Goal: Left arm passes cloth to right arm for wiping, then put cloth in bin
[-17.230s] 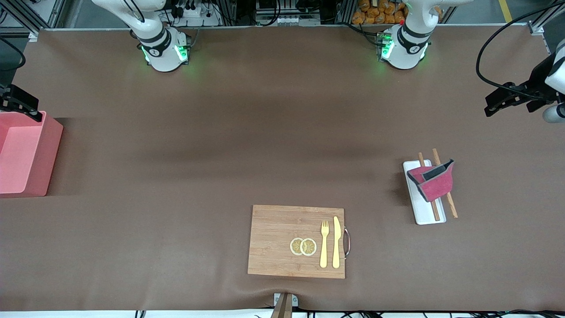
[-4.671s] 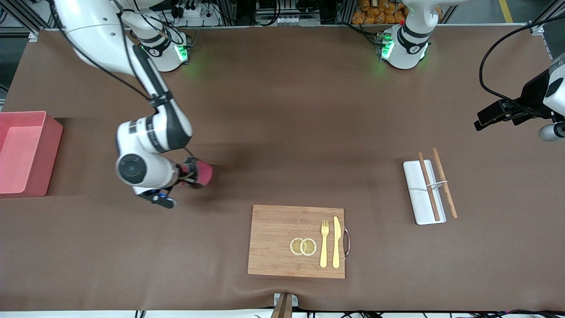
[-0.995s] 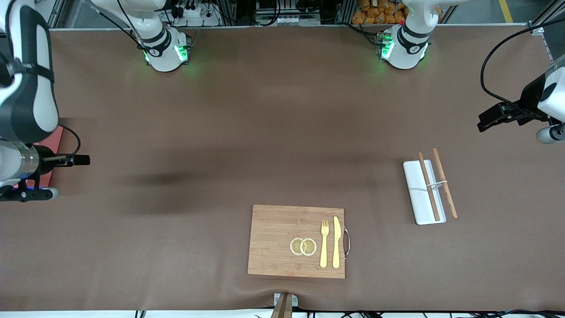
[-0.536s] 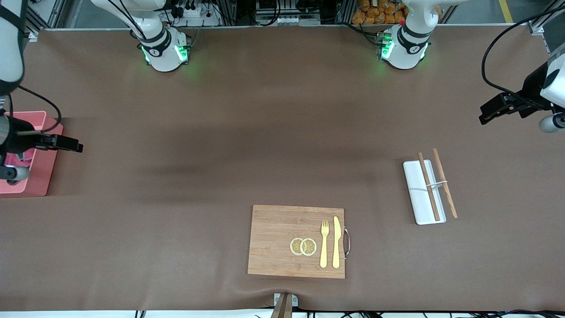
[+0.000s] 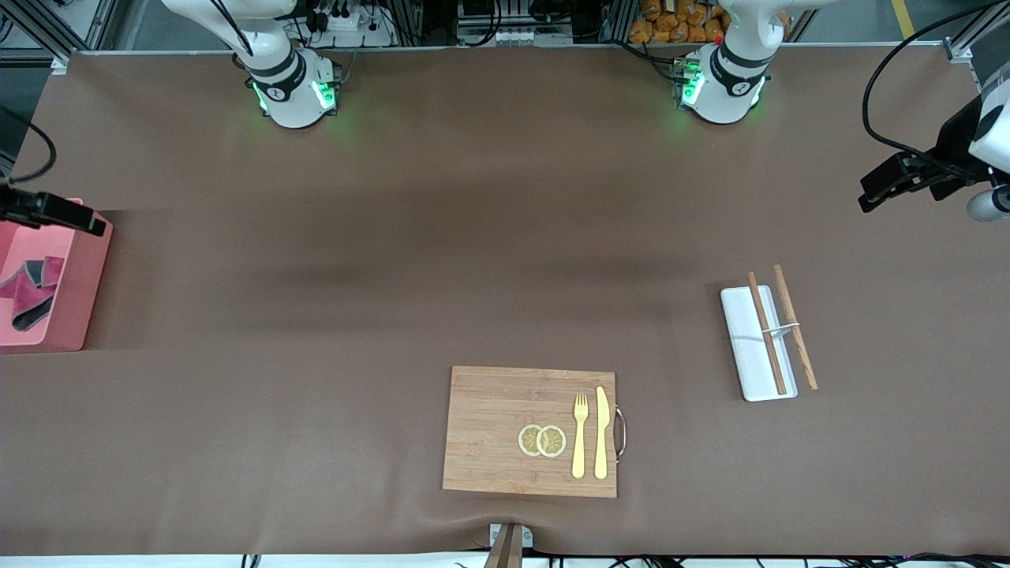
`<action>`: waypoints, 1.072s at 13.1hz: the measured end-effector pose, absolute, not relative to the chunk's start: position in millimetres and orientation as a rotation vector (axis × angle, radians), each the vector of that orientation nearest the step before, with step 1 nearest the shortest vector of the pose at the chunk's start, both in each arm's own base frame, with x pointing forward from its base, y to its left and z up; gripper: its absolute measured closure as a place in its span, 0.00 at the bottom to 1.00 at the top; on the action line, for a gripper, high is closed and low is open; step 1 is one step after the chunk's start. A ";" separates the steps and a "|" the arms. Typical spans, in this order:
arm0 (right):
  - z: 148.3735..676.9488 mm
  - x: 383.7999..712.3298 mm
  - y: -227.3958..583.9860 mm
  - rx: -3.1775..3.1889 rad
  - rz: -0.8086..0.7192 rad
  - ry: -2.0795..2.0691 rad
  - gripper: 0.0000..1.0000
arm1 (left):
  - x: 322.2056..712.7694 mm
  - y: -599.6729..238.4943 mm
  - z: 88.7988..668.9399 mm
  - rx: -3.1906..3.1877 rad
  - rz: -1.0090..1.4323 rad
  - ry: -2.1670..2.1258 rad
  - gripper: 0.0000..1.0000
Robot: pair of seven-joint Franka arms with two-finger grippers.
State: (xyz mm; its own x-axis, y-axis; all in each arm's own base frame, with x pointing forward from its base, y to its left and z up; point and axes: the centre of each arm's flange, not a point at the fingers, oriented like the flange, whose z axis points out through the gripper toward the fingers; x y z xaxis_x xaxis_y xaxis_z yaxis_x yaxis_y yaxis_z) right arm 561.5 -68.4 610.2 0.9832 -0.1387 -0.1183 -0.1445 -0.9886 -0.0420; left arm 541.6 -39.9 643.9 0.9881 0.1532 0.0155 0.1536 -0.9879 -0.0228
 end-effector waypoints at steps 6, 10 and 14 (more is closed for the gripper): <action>616.1 535.8 -64.6 -3.075 0.033 0.211 0.00 | 540.2 -38.8 651.1 -3.115 -0.035 -0.245 0.00; 650.0 541.5 -52.1 -3.082 -0.096 0.173 0.00 | 540.1 -39.0 651.2 -3.115 -0.034 -0.244 0.00; 653.5 543.5 -44.5 -3.084 -0.106 0.151 0.00 | 540.1 -39.0 651.1 -3.115 -0.034 -0.244 0.00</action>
